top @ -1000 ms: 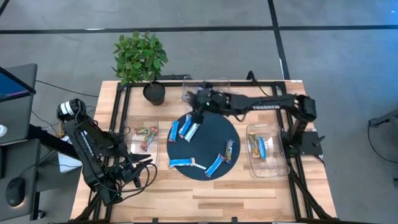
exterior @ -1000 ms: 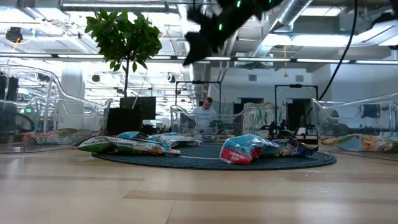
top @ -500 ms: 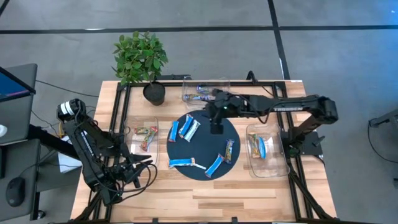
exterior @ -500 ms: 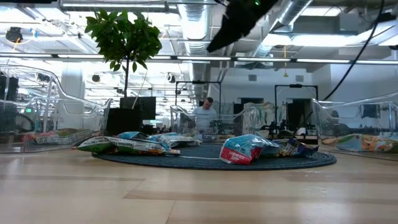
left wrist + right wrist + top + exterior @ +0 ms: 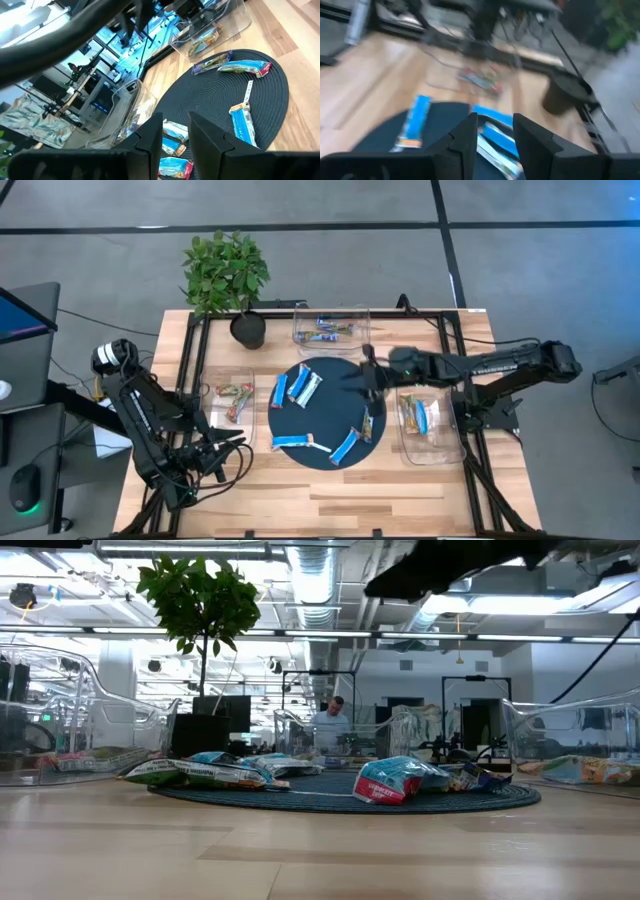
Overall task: Pick and place Granola Bars by type
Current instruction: Put the bottom red granola bar into the left transparent bin
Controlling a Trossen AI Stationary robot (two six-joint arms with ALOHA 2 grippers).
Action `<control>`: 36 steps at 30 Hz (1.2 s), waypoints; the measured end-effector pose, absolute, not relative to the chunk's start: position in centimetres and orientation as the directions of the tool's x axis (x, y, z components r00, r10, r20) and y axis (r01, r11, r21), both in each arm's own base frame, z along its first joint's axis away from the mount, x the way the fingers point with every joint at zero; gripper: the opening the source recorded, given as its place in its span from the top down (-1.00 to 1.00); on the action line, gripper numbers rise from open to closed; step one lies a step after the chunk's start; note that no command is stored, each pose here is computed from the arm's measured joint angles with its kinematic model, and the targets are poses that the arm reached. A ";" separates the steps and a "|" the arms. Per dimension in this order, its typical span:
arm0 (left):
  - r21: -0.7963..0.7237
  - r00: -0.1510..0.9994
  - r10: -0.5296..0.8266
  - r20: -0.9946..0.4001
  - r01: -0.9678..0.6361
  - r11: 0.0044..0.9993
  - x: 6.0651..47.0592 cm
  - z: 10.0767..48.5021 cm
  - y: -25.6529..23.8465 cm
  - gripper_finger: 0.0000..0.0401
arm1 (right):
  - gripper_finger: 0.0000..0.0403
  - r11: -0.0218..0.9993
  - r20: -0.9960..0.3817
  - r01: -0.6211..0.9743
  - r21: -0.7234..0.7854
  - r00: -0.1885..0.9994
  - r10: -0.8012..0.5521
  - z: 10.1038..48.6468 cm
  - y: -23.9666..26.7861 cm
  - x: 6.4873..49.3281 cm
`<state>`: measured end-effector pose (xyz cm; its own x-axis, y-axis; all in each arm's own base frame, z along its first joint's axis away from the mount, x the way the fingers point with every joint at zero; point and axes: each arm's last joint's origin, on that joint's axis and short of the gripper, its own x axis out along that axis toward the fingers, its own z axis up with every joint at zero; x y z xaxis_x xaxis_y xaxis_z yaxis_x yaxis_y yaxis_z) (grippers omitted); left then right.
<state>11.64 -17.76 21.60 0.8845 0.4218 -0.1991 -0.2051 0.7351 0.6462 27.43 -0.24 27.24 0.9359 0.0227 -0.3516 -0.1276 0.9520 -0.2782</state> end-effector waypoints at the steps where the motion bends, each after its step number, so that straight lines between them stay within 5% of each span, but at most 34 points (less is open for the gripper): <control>1: 0.645 0.883 0.426 -0.200 -0.209 0.735 11.7 21.6 -17.7 0.57 | 0.41 0.947 -0.331 -0.147 -0.287 0.942 0.046 26.9 0.3 27.1; 11: 0.633 0.838 0.505 -0.208 -0.279 0.722 13.4 21.6 -16.6 0.57 | 0.41 0.876 -0.176 -0.277 -0.395 0.959 0.224 24.3 5.5 25.3; 23: 0.644 0.761 0.601 -0.244 -0.337 0.687 16.3 21.5 -15.0 0.57 | 0.41 0.843 -0.169 -0.238 -0.483 0.970 0.177 24.2 8.7 24.2; 29: 0.666 0.718 0.567 -0.403 -0.194 0.720 19.2 21.4 -14.1 0.57 | 0.41 0.856 -0.176 -0.182 -0.485 0.978 0.108 24.1 8.2 24.4; 36: 0.599 0.701 0.376 -0.607 0.093 0.795 22.2 21.4 -12.8 0.57 | 0.41 0.878 -0.184 -0.150 -0.455 0.980 0.072 24.0 7.3 24.7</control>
